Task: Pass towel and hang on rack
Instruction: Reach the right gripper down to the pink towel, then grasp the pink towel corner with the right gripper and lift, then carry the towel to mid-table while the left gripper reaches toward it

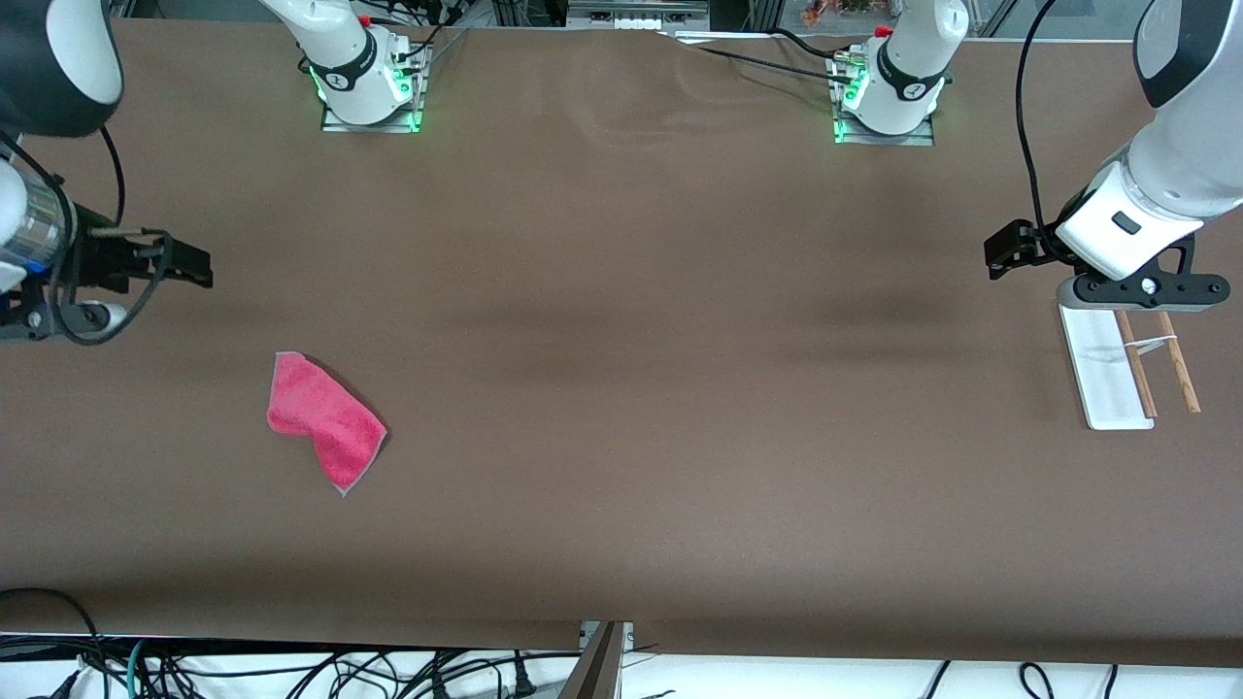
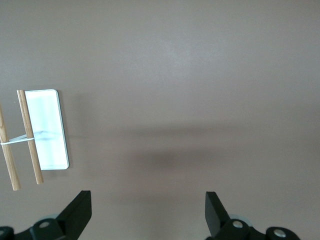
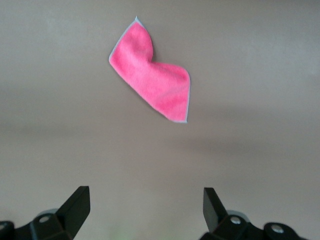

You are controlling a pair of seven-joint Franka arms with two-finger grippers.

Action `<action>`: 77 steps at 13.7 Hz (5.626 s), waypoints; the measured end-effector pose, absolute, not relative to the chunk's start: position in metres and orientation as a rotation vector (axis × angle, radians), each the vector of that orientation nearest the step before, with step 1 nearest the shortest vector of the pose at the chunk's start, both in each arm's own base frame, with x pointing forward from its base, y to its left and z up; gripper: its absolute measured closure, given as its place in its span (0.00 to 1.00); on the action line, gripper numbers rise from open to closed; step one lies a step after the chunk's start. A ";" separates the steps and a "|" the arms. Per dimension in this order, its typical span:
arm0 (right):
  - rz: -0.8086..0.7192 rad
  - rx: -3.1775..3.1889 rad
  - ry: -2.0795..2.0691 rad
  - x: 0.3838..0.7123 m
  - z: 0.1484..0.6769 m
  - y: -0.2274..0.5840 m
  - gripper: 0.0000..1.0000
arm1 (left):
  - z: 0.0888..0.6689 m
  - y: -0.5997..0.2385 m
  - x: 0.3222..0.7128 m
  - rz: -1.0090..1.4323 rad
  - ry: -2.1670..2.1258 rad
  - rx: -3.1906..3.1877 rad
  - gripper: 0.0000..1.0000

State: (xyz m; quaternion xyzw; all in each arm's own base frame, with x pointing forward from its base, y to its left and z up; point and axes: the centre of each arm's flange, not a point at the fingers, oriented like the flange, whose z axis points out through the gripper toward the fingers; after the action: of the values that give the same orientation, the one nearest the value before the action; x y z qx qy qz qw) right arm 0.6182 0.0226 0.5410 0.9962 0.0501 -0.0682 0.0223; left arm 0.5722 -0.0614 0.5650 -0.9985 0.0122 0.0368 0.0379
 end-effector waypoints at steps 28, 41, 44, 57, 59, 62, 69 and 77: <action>0.156 3.136 0.339 0.728 0.192 0.050 0.00 | 0.565 -0.061 0.572 0.122 0.037 -3.062 0.00; 0.124 3.142 0.378 0.730 0.203 0.061 0.98 | 0.565 -0.061 0.571 0.128 0.037 -3.062 0.00; 0.177 3.165 0.464 0.731 0.273 0.101 0.98 | 0.565 -0.062 0.571 0.129 0.038 -3.062 0.00; 0.349 3.293 0.888 0.617 0.476 0.379 0.98 | 0.570 -0.061 0.572 0.111 0.035 -3.064 0.00; 0.370 3.345 0.815 0.591 0.494 0.424 0.98 | 0.564 -0.059 0.573 0.143 0.030 -3.061 0.00; 0.420 3.368 0.844 0.565 0.502 0.465 0.98 | 0.548 -0.058 0.573 0.242 0.031 -3.060 0.00; 0.463 3.452 0.764 0.535 0.498 0.512 0.98 | 0.508 -0.053 0.579 0.404 0.507 -3.327 0.00; 0.492 3.459 0.781 0.531 0.499 0.519 0.98 | 0.406 -0.072 0.588 0.149 1.235 -3.663 0.00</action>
State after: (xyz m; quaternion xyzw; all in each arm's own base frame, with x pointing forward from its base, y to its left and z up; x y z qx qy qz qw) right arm 0.5313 0.5194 0.4985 0.9431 0.2128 0.1342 -0.2176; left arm 0.5880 -0.0716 0.4064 -0.8851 0.2983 0.0360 -0.3555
